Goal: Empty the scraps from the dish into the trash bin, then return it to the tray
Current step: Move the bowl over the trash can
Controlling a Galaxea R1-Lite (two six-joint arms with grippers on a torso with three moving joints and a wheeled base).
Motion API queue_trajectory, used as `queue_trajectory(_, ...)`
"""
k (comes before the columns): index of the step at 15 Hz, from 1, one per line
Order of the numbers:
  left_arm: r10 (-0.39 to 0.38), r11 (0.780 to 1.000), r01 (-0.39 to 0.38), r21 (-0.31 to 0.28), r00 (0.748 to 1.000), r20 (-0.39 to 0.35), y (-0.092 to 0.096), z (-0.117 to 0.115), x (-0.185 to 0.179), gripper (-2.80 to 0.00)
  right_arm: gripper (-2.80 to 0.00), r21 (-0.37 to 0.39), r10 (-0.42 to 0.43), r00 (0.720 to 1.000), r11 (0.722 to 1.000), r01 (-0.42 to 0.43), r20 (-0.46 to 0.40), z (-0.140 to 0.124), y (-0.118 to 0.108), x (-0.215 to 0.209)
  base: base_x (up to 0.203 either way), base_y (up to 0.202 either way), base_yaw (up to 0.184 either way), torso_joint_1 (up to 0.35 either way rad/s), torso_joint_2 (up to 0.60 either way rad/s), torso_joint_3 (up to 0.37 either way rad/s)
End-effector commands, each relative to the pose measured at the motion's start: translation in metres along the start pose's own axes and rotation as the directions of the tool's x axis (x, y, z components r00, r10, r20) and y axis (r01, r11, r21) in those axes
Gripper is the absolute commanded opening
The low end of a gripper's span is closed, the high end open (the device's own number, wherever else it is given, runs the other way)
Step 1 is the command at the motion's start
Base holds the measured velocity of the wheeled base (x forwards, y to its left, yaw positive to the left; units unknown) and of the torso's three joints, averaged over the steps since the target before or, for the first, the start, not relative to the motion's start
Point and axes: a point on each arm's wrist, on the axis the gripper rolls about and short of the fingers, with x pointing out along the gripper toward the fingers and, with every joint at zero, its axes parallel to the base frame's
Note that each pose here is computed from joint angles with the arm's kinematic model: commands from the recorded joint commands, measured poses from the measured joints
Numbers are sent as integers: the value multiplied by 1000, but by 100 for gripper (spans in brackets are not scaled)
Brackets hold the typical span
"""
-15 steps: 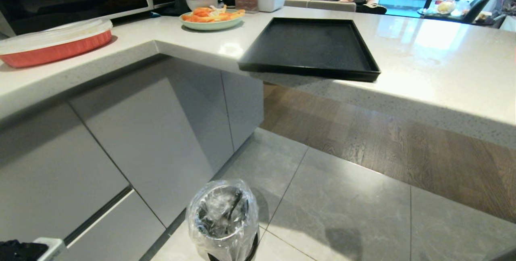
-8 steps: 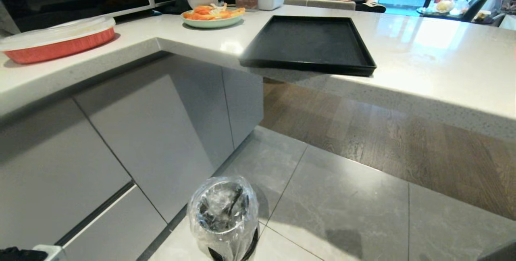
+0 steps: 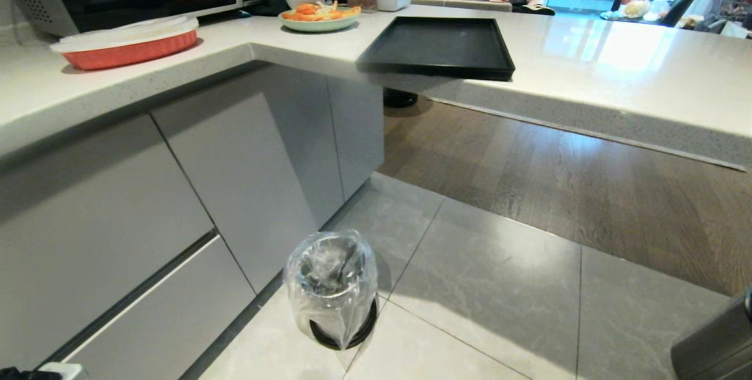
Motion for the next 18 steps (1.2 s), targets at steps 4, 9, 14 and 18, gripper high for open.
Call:
queue_trajectory(4, -19, 1000, 19, 23, 1000, 1, -2, -1, -1, -280, -280, 1, -1, 1000, 1000, 1, 1, 0, 0, 0, 0, 0, 0, 0, 0, 0)
queue_trajectory(9, -28, 999, 27, 29, 1000, 2, -2, -1, -1, -280, -280, 1, -1, 1000, 1000, 1, 1, 0, 0, 0, 0, 0, 0, 0, 0, 0)
queue_trajectory(14, -37, 999, 37, 16, 999, 3, -3, -1, -1, -280, -280, 1, 0, 1000, 1000, 0, 1, 0, 0, 0, 0, 0, 0, 2, 3, -111)
queue_trajectory(18, -43, 999, 43, 22, 999, 7, -4, 1, -2, -280, -280, 1, -1, 1000, 1000, 1, 2, 0, 0, 0, 0, 0, 0, 2, 3, -192)
